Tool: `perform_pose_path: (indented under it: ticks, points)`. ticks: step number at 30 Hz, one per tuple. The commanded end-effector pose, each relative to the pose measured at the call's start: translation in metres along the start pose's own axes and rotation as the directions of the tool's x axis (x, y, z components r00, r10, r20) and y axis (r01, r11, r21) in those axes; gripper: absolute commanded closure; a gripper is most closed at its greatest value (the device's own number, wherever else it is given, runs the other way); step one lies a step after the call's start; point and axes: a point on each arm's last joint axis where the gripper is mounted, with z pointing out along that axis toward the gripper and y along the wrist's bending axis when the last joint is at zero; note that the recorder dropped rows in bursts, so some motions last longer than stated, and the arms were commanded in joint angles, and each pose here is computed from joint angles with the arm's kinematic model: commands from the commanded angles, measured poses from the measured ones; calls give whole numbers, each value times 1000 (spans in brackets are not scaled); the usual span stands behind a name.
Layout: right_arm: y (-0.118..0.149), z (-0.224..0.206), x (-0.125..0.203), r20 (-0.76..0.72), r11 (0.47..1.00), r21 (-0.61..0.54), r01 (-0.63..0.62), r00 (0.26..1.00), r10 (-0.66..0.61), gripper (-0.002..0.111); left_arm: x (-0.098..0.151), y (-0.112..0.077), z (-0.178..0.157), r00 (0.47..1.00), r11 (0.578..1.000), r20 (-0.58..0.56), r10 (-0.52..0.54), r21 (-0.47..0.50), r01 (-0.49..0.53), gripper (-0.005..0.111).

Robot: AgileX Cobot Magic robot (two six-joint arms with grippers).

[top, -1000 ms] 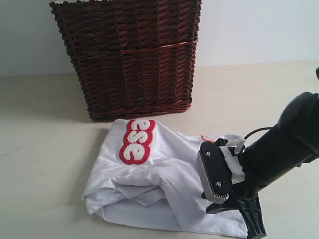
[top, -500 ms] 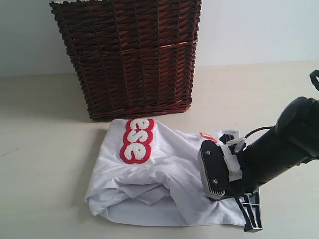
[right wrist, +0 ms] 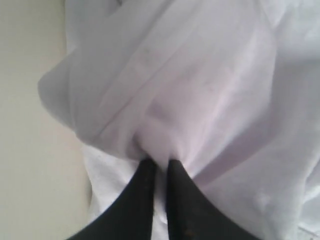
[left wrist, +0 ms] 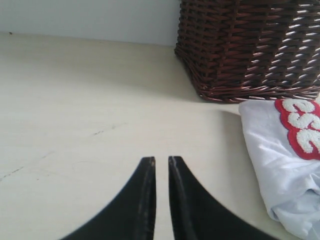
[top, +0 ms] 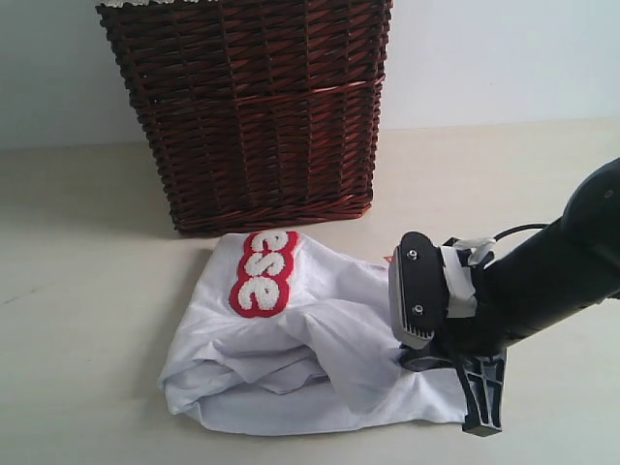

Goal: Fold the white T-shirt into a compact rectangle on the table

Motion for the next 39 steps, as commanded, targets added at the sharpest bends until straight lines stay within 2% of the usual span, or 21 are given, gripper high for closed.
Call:
perform_pose_path:
  ticks: [1,5,14,18,21,23,24,30,36,37,39]
  points:
    - [3,-4,-2,7,997,-19,-75,997,75,103,-1,0,0,1000,1000,8,-2,6,2,95]
    - [8,-4,-3,13,994,-72,-87,996,88,96,-1,0,0,1000,1000,8,-2,6,2,95]
    - [8,-4,-3,14,993,-72,-91,996,92,95,-1,0,0,1000,1000,8,-2,6,2,95]
    - [8,-2,-2,10,993,-77,-93,996,94,92,-1,0,0,1000,1000,8,-2,6,2,95]
    - [6,-1,-1,6,994,-54,-92,996,93,94,-1,0,0,1000,1000,8,-2,6,2,95]
    - [3,-2,-1,4,996,-23,-89,996,89,103,-1,0,0,1000,1000,8,-2,6,2,95]
    - [2,-4,-1,-4,997,-8,-73,997,73,108,-1,0,0,1000,1000,8,-2,6,2,95]
    - [4,-27,1,-98,989,31,143,985,-139,108,-1,0,0,1000,1000,8,-2,6,2,95]
    - [5,-54,3,-170,970,87,227,963,-210,108,-1,0,0,1000,1000,8,-2,6,2,95]
    - [5,-56,5,-176,970,81,227,962,-211,108,-1,0,0,1000,1000,8,-2,6,2,95]
    - [8,-57,15,-226,967,-1,255,942,-249,108,-1,0,0,1000,1000,8,-2,6,2,95]
